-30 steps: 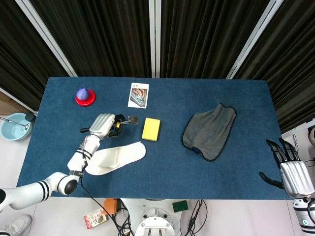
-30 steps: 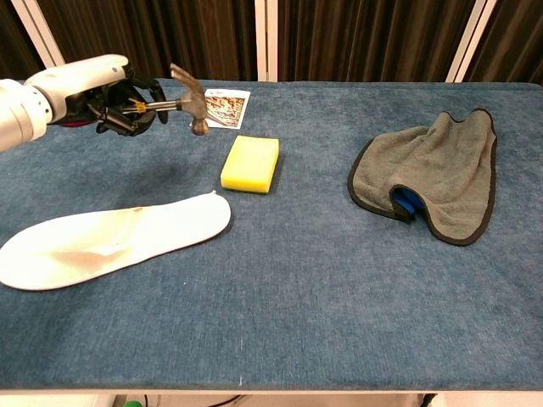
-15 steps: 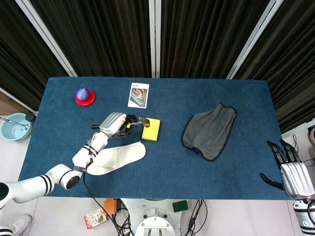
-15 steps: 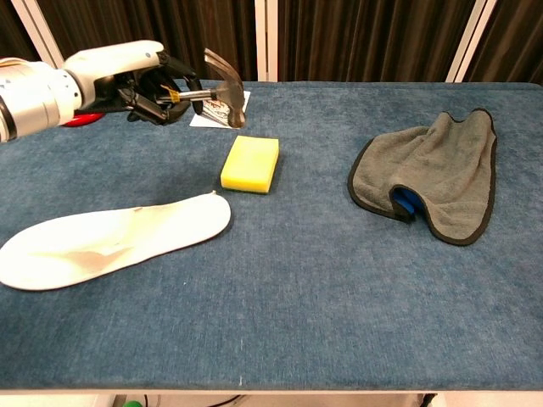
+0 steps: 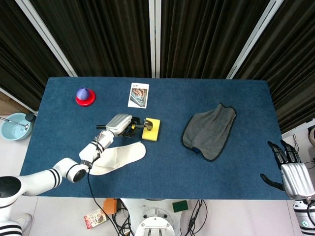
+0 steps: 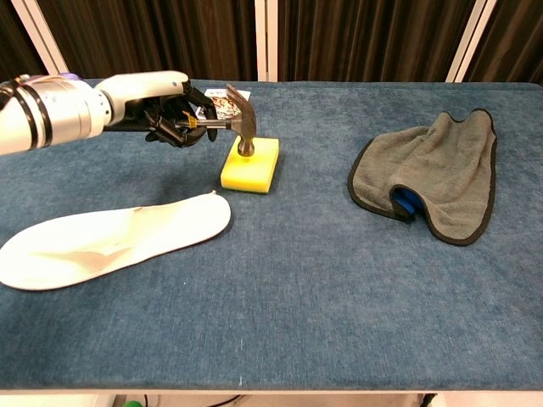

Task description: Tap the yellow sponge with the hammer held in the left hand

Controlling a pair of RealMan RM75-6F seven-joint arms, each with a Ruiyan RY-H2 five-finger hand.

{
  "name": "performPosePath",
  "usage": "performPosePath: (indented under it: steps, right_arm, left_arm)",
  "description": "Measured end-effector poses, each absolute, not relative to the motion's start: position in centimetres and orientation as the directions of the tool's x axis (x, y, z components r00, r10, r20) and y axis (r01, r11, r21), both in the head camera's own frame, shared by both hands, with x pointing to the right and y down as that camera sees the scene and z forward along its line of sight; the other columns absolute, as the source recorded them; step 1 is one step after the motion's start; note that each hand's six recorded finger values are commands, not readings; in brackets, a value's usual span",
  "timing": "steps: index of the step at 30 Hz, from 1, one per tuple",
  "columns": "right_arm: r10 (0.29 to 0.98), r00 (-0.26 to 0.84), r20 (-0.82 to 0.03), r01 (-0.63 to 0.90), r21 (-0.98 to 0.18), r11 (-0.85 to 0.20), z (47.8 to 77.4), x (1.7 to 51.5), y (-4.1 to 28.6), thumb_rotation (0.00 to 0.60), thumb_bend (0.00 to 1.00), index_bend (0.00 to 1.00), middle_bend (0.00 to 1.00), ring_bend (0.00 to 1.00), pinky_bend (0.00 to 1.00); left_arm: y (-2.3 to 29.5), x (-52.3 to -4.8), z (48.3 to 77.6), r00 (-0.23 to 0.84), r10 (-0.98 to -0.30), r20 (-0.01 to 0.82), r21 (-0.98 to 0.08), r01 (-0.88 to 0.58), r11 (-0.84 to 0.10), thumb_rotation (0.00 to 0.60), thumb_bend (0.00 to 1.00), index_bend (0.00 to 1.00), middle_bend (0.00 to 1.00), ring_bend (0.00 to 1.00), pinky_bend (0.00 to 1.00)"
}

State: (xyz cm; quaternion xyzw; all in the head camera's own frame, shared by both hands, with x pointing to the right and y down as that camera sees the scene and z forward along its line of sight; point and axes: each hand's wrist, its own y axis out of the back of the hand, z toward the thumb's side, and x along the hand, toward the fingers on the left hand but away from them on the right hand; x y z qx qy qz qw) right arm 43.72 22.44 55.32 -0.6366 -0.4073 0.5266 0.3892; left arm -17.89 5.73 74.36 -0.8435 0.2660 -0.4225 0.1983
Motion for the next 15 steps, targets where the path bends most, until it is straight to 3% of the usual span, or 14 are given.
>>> performPosePath:
  steps: [6, 15]
  right_arm:
    - [0.932, 0.113, -0.345, 0.107, -0.928, -0.357, 55.0, 43.8, 22.4, 0.600, 0.15, 0.03, 0.15, 0.00, 0.11]
    - [0.938, 0.111, -0.329, 0.113, -0.933, -0.341, 54.7, 43.9, 22.5, 0.600, 0.15, 0.03, 0.15, 0.00, 0.11]
  left_arm:
    - [5.8, -17.9, 75.3, 0.481, -0.615, 0.625, -0.567, -0.263, -0.781, 0.600, 1.00, 0.90, 0.92, 0.90, 0.93]
    - [4.6, -17.8, 70.8, 0.523, -0.690, 0.501, -0.611, -0.351, -0.710, 0.600, 1.00, 0.91, 0.92, 0.90, 0.93]
